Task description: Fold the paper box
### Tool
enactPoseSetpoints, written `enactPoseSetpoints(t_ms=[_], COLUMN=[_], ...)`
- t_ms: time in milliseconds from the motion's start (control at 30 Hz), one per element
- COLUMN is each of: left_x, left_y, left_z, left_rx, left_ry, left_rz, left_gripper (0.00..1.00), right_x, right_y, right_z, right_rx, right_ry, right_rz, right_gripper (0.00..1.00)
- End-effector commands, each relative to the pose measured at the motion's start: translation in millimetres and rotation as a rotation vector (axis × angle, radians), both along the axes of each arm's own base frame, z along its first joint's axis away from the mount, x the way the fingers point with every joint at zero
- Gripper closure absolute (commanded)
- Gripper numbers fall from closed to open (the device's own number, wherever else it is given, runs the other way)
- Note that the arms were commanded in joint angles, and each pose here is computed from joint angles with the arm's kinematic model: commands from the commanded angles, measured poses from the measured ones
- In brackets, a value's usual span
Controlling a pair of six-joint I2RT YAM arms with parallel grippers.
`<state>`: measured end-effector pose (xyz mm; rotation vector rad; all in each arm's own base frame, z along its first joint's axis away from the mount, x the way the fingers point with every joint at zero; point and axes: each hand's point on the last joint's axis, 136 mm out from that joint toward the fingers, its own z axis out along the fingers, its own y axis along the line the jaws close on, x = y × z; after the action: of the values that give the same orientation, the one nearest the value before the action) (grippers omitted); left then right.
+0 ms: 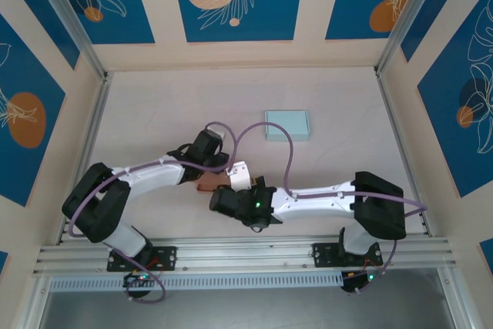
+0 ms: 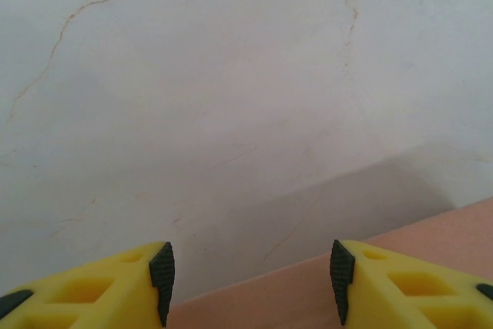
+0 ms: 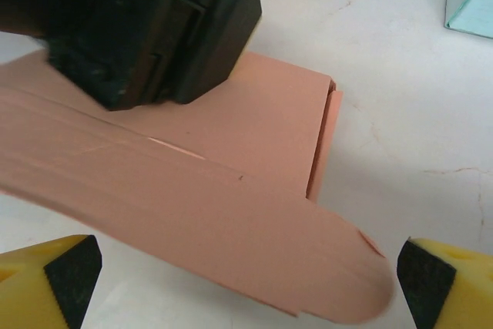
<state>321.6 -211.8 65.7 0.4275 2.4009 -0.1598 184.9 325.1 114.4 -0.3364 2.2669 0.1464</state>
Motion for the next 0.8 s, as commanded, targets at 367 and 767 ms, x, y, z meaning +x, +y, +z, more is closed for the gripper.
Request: enactPoseSetpoints(t_ms=[367,767], left_x=[2,-2], left_y=[24,36], left_z=[-17,-43], left_rx=[-0.129,-0.118], left_ry=[-0.160,-0.191], left_rz=[0.162,0.232], left_gripper=[0.45,0.36], right_x=[-3,42], right_y=[-57,-36], right_z=[40,0], right_rx=[0.170,0.382], right_ry=[0.047,0.284], right_rz=[-0.248,-0.141], right_gripper=[0.03,0.03])
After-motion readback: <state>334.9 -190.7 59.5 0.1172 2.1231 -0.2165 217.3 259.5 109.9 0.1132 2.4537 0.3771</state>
